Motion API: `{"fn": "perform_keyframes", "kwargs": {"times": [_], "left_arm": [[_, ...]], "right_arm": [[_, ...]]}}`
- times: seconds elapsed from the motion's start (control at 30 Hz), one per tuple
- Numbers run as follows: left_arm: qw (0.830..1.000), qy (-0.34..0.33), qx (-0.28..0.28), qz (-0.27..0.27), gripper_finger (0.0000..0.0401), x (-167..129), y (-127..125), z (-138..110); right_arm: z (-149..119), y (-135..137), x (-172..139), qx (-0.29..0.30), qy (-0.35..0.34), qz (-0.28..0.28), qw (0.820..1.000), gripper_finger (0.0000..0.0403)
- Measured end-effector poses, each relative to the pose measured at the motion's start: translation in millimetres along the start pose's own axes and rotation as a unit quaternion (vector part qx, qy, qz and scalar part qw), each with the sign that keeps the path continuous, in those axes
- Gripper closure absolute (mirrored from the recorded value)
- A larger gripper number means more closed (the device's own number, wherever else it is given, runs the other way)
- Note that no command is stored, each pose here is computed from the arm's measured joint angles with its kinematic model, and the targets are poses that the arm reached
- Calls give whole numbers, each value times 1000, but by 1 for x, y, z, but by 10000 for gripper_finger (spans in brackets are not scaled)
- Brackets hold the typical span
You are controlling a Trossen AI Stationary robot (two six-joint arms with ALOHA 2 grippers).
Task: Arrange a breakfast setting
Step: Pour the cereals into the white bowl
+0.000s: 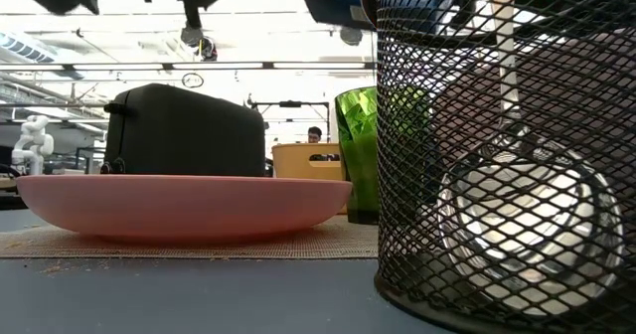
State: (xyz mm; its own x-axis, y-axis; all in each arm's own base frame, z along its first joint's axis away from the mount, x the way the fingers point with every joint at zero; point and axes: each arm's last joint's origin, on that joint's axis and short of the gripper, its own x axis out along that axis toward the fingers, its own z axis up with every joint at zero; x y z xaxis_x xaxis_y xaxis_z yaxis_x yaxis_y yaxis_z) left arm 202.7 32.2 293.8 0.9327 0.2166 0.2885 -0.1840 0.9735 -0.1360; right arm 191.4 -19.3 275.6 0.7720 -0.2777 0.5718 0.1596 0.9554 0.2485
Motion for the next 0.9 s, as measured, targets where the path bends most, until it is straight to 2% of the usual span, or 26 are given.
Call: {"fn": "perform_keyframes", "kwargs": {"times": [0.13, 0.4, 0.53, 0.77, 0.9], "left_arm": [[1000, -16, -16, -6, 231, 2, 1, -20], [1000, 25, -9, -14, 220, 21, -4, -44], [999, 38, 6, -14, 177, 28, -5, -51], [999, 42, -2, -3, 72, 41, -6, -54], [999, 49, -9, -2, 30, 51, -7, -58]], "right_arm": [[2, 2, 0, 12, -6, 22, 1000, 191], [2, 2, 0, 15, -5, 24, 1000, 191], [2, 2, 0, 16, -5, 28, 999, 191], [2, 2, 0, 15, -5, 27, 1000, 191], [2, 2, 0, 16, -8, 27, 999, 191]]}}
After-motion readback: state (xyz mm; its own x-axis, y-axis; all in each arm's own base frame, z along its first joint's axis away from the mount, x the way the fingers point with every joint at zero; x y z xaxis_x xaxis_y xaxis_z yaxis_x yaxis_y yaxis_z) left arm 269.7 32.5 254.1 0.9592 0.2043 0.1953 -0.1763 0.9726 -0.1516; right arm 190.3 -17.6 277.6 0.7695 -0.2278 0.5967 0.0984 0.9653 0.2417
